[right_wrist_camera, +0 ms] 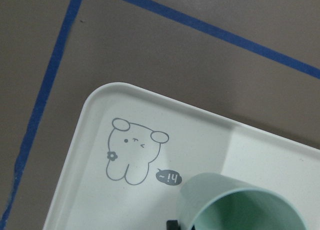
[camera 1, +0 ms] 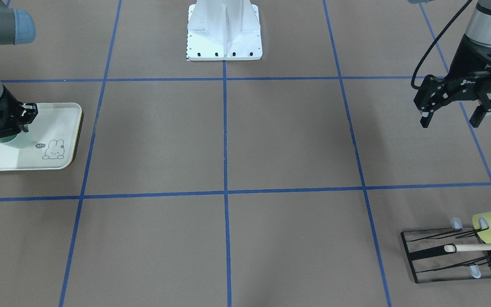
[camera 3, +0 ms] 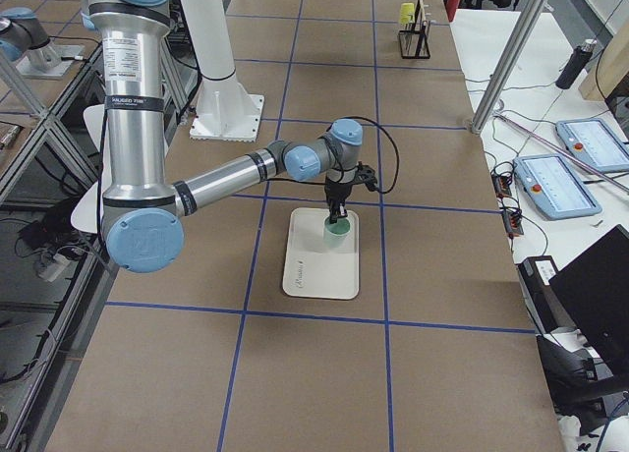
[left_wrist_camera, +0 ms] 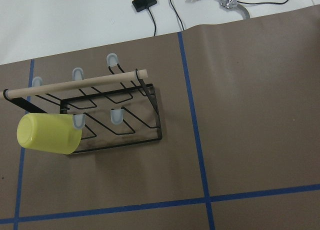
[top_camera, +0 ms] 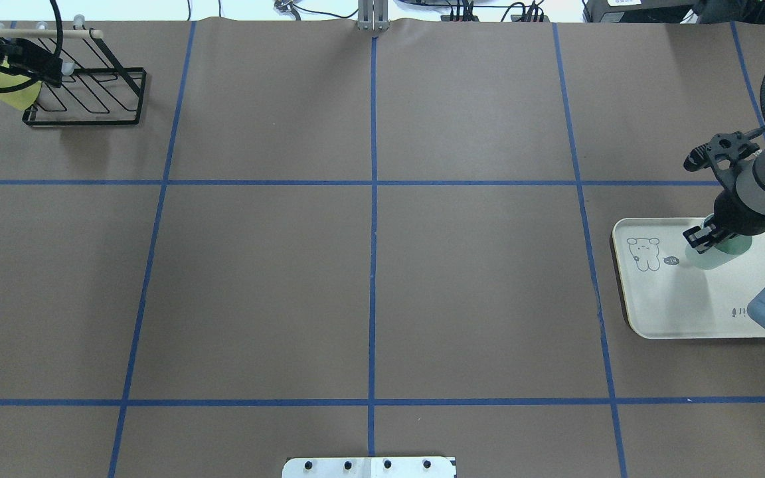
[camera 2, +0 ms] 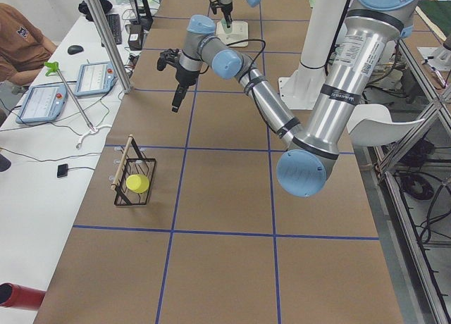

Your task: Left arm grabs green cup and hands to right arm on tray

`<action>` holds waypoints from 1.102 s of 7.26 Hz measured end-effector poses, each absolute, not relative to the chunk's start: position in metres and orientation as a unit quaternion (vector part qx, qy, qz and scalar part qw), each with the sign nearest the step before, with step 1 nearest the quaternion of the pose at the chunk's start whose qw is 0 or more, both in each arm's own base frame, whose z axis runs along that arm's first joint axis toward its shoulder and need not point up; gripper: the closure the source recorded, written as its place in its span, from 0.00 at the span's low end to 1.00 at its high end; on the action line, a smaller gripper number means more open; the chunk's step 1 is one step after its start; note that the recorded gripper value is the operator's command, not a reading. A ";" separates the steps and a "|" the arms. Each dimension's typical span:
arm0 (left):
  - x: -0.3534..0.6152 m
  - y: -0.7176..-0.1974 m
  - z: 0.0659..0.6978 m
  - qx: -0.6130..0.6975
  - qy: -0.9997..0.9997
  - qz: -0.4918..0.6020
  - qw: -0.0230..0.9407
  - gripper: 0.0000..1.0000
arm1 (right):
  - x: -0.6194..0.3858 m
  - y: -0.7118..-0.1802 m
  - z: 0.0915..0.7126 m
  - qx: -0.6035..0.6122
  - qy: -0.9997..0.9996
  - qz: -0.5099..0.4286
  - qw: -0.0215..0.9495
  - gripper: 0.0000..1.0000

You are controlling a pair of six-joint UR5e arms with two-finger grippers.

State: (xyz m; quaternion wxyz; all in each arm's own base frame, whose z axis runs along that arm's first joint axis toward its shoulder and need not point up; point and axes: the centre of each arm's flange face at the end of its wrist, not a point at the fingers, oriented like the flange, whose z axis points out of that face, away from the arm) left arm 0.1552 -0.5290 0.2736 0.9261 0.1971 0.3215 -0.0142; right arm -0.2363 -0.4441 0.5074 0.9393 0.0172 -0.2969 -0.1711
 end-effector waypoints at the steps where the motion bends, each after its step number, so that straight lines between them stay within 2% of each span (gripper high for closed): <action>1: 0.156 -0.530 0.275 0.195 0.320 -0.015 0.927 0.00 | -0.241 -0.443 0.511 0.014 -0.296 -0.174 0.939 0.56; 2: 0.157 -0.530 0.277 0.193 0.320 -0.015 0.928 0.00 | -0.243 -0.443 0.511 0.013 -0.296 -0.176 0.939 0.01; 6: 0.158 -0.532 0.280 0.190 0.318 -0.014 0.929 0.00 | -0.234 -0.448 0.502 0.012 -0.304 -0.167 0.938 0.00; 8: 0.158 -0.532 0.281 0.185 0.321 -0.011 0.929 0.00 | -0.196 -0.471 0.474 0.003 -0.302 -0.165 0.939 0.00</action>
